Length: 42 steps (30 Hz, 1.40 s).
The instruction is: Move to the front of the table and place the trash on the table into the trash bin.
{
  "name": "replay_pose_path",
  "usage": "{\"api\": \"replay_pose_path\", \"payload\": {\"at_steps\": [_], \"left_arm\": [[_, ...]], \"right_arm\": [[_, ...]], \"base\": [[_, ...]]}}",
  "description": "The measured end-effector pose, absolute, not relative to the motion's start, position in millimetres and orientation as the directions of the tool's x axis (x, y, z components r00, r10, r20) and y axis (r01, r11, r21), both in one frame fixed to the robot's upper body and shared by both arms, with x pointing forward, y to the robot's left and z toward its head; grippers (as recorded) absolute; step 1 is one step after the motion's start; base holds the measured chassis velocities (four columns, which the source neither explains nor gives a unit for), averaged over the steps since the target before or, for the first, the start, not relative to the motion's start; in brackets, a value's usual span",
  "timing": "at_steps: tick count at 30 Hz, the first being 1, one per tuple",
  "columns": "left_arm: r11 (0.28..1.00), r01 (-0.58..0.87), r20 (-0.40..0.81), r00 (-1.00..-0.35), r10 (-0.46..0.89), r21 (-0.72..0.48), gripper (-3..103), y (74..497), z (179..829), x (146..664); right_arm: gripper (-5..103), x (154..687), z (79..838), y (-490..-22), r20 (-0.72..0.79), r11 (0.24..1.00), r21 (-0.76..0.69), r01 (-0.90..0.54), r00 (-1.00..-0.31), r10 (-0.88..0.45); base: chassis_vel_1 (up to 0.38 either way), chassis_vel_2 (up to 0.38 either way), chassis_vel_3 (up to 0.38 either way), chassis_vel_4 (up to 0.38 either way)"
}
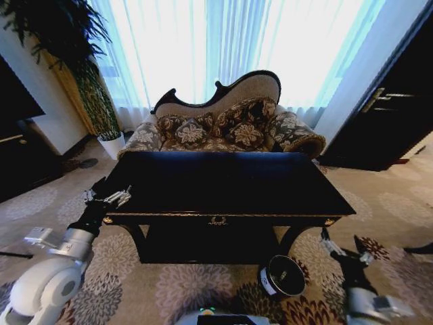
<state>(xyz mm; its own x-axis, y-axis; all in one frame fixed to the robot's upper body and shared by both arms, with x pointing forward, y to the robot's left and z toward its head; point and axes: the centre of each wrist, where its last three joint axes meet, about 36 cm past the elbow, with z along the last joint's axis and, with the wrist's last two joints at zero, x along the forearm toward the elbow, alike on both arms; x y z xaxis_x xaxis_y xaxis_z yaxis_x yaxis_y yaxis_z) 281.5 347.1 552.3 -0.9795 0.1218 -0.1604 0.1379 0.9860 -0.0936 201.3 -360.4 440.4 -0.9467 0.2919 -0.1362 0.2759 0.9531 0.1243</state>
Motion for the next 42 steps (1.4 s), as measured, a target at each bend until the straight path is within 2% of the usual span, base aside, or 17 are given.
{"api": "replay_pose_path", "payload": {"at_steps": [3, 10, 20, 42], "left_arm": [[0.986, 0.138, -0.16, -0.98, 0.122, -0.094, 100, 347, 552, 281], [0.986, 0.138, -0.16, -0.98, 0.122, -0.094, 100, 347, 552, 281], [0.986, 0.138, -0.16, -0.98, 0.122, -0.094, 100, 347, 552, 281], [0.986, 0.138, -0.16, -0.98, 0.122, -0.094, 100, 347, 552, 281]], "right_arm": [[100, 206, 446, -357, -0.151, 0.961, 0.129, 0.244, -0.953, 0.262], [100, 234, 455, -349, -0.228, 0.996, 0.048, 0.069, -0.97, 0.079], [100, 284, 473, -349, -0.238, 0.997, -0.045, -0.066, -0.968, -0.075], [100, 301, 477, -344, -0.218, 0.998, -0.029, -0.055, -0.974, -0.06]], "base": [[0.0, 0.0, 0.0, 0.0], [0.0, 0.0, 0.0, 0.0], [0.0, 0.0, 0.0, 0.0], [0.0, 0.0, 0.0, 0.0]]}}
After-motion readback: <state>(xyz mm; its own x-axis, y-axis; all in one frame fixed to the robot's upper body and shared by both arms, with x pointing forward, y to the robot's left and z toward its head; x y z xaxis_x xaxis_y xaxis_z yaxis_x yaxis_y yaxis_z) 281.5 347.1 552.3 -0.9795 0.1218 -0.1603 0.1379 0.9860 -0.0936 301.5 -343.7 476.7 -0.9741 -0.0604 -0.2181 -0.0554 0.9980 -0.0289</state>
